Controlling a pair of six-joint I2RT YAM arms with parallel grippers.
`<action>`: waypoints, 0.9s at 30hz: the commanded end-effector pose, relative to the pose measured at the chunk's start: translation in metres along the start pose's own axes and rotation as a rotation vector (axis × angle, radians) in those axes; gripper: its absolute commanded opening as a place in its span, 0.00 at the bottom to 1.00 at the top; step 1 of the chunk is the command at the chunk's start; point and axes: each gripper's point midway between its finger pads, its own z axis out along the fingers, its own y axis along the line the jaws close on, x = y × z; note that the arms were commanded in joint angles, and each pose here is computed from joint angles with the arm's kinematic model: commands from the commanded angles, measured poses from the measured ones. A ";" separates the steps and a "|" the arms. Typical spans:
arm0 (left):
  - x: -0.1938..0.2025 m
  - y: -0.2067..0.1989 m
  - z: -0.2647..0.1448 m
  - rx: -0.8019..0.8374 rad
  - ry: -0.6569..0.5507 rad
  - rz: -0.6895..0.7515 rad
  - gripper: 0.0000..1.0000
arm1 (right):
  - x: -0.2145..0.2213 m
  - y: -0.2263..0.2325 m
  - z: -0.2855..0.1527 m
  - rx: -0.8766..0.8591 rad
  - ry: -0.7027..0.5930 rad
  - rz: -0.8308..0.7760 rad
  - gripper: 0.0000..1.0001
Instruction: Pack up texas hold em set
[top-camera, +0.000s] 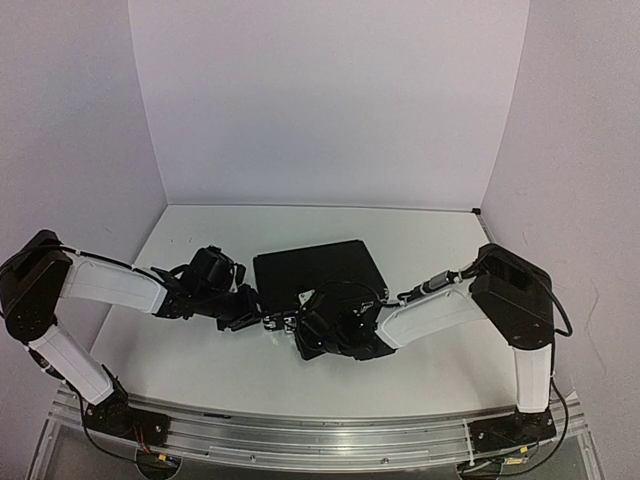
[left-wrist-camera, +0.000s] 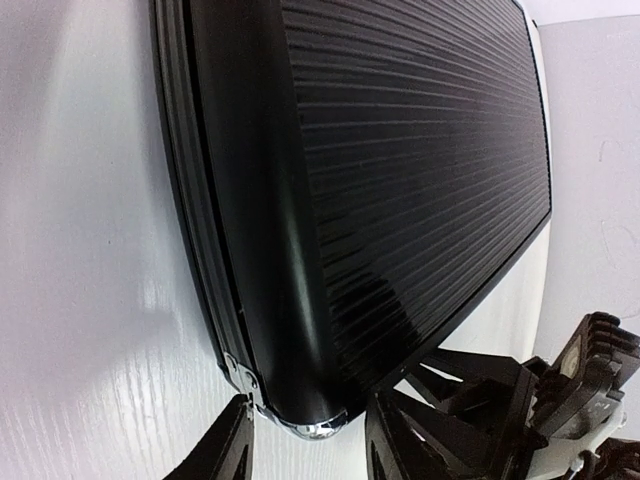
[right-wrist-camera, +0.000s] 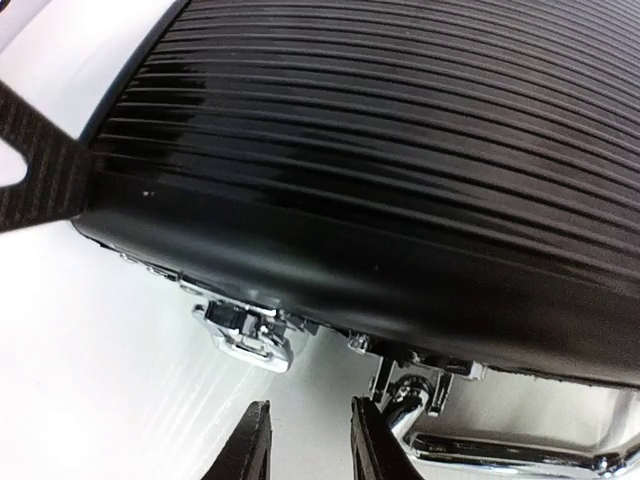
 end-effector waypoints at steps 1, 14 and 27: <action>0.013 0.004 -0.006 -0.007 0.041 -0.001 0.37 | -0.003 -0.021 0.002 0.115 -0.030 0.033 0.26; 0.011 0.001 -0.017 0.006 0.011 0.007 0.39 | -0.043 -0.010 -0.045 0.045 -0.087 0.099 0.29; -0.057 -0.010 -0.143 -0.237 -0.374 -0.023 1.00 | -0.100 -0.216 -0.207 0.415 -0.068 0.233 0.96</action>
